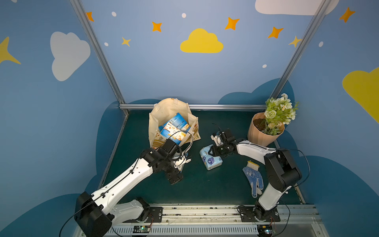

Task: Put tissues into the canvas bag
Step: Pick up the pack of facial tissues from the center of the board.

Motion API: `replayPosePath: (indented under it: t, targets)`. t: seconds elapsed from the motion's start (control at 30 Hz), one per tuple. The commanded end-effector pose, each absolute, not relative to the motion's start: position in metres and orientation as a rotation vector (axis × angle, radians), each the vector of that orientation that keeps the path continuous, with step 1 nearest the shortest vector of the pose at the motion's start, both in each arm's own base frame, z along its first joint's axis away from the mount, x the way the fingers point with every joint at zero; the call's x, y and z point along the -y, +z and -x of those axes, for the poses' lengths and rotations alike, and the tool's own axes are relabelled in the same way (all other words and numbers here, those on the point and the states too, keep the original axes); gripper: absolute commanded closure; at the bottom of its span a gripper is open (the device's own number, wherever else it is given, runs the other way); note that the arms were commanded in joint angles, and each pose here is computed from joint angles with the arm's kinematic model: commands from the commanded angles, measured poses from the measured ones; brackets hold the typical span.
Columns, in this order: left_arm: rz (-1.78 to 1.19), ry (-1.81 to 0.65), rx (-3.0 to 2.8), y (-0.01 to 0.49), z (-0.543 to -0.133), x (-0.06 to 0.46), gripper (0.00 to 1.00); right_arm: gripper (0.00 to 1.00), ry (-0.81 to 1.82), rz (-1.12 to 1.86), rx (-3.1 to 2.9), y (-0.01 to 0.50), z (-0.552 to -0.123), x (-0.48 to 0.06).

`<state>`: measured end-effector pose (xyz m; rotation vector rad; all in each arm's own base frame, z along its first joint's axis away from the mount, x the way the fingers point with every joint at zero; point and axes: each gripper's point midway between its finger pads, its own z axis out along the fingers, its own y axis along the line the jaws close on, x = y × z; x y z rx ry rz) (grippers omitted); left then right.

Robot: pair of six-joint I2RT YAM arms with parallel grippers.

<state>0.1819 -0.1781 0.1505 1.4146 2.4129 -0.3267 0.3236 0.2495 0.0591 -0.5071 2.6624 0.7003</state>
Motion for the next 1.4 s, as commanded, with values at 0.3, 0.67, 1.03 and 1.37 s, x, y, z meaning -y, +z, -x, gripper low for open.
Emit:
replayPosePath:
  t: [0.3, 0.67, 1.03, 1.37]
  targets:
    - [-1.249, -0.409, -2.429, 0.181, -0.189, 0.18, 0.0, 0.64, 0.836, 0.474, -2.547, 0.119, -0.325, -0.251]
    - [-1.005, -0.416, -2.318, 0.255, -0.212, 0.162, 0.0, 0.64, 0.964, 0.428, -2.394, 0.203, -0.32, -0.241]
    - [-0.716, -0.443, -2.306, 0.279, -0.241, 0.132, 0.0, 0.64, 1.125, 0.536, -2.209, 0.303, -0.305, -0.257]
    - [-0.585, -0.446, -2.31, 0.281, -0.247, 0.111, 0.0, 0.64, 1.196, 0.65, -2.051, 0.362, -0.313, -0.294]
